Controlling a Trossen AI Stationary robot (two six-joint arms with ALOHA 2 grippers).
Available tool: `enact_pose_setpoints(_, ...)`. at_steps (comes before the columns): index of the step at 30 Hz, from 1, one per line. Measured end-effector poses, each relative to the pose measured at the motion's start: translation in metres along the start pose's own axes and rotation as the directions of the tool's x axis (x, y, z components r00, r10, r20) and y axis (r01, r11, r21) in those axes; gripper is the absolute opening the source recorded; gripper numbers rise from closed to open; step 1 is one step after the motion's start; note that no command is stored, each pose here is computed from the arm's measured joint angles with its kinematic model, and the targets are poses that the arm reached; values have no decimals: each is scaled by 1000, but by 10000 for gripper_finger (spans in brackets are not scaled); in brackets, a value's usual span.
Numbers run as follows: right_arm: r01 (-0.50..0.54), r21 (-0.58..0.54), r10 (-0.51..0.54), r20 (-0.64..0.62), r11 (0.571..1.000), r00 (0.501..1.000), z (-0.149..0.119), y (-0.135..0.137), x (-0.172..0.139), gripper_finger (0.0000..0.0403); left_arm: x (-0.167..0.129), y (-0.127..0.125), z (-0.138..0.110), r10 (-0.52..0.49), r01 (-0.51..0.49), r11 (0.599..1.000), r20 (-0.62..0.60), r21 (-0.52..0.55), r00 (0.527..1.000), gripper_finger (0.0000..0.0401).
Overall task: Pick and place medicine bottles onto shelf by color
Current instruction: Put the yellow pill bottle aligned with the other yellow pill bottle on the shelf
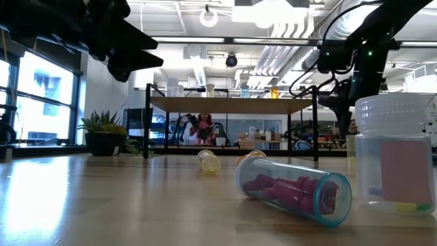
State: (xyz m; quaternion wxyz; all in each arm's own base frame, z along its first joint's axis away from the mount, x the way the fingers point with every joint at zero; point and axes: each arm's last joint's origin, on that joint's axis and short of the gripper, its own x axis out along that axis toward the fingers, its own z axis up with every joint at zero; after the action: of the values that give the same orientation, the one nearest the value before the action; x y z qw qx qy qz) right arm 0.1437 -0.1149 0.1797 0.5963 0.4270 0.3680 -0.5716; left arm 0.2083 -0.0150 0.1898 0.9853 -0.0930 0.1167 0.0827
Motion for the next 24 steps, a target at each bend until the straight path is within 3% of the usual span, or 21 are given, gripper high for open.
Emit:
enact_pose_setpoints(13,21,-16,-21,-15,1000,1000,-1,1,5,244,0,0,0,1,-1,1000,0,-1,1000,216)
enact_pose_setpoints(24,30,-25,-30,-2,999,1000,0,1,5,127,0,0,0,3,-3,1000,0,-1,1000,216)
